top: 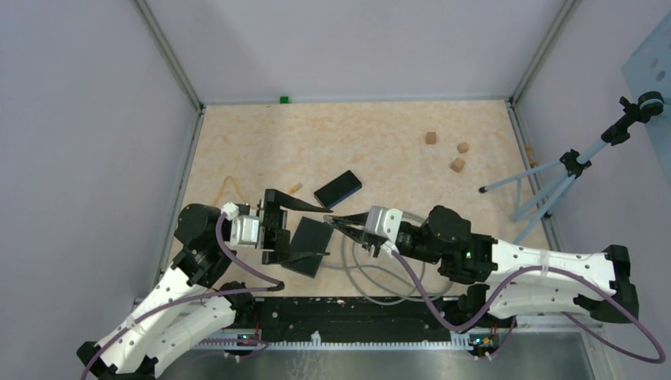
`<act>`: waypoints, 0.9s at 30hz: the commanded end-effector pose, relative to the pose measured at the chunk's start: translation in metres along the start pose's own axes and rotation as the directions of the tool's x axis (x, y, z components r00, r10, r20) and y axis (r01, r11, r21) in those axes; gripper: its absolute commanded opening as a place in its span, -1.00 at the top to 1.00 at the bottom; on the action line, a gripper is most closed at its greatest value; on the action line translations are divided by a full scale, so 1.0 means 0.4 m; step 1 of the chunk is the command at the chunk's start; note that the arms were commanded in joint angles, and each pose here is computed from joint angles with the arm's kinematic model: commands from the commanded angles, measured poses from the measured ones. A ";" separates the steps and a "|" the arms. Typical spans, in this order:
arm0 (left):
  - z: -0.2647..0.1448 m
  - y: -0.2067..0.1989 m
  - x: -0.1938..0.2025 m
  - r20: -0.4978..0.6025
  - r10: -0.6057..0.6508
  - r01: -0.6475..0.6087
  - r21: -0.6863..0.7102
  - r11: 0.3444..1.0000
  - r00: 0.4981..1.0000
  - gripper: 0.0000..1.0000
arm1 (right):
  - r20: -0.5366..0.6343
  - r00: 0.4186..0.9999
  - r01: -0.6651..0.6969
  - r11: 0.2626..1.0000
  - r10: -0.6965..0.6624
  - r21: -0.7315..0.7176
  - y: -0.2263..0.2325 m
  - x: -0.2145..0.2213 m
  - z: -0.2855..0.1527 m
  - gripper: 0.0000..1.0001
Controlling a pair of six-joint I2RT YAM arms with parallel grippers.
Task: Insert the plug into the switch port
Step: Pick up the connector from the center of the board.
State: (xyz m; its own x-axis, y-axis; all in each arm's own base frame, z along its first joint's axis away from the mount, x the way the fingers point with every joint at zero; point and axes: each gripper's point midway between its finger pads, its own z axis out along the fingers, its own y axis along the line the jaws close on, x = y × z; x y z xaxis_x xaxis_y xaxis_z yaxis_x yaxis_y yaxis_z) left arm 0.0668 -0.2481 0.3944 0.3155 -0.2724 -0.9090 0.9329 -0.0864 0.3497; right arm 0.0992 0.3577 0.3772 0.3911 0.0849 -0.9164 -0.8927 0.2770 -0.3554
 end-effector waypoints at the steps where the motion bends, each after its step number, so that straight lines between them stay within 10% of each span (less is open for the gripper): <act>1: 0.001 -0.004 0.007 -0.001 -0.007 0.007 0.007 1.000 1.000 -0.59 | 0.063 0.996 0.058 0.994 -0.064 0.090 -0.030 -0.073 0.020 1.00; 27: 0.002 0.004 -0.011 0.018 -0.010 0.011 -0.018 1.000 1.000 -0.34 | -0.014 0.967 0.245 0.911 -0.255 0.332 -0.050 -0.089 0.013 1.00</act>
State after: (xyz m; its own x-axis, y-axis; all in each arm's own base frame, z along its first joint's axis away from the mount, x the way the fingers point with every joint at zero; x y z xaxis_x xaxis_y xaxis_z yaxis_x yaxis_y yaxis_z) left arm 0.0723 -0.2481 0.3930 0.2982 -0.2681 -0.9161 0.9449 -0.0529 0.3231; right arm 0.0963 0.3666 0.3942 0.6065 -0.0390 -0.7941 -0.6786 0.4950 -0.5427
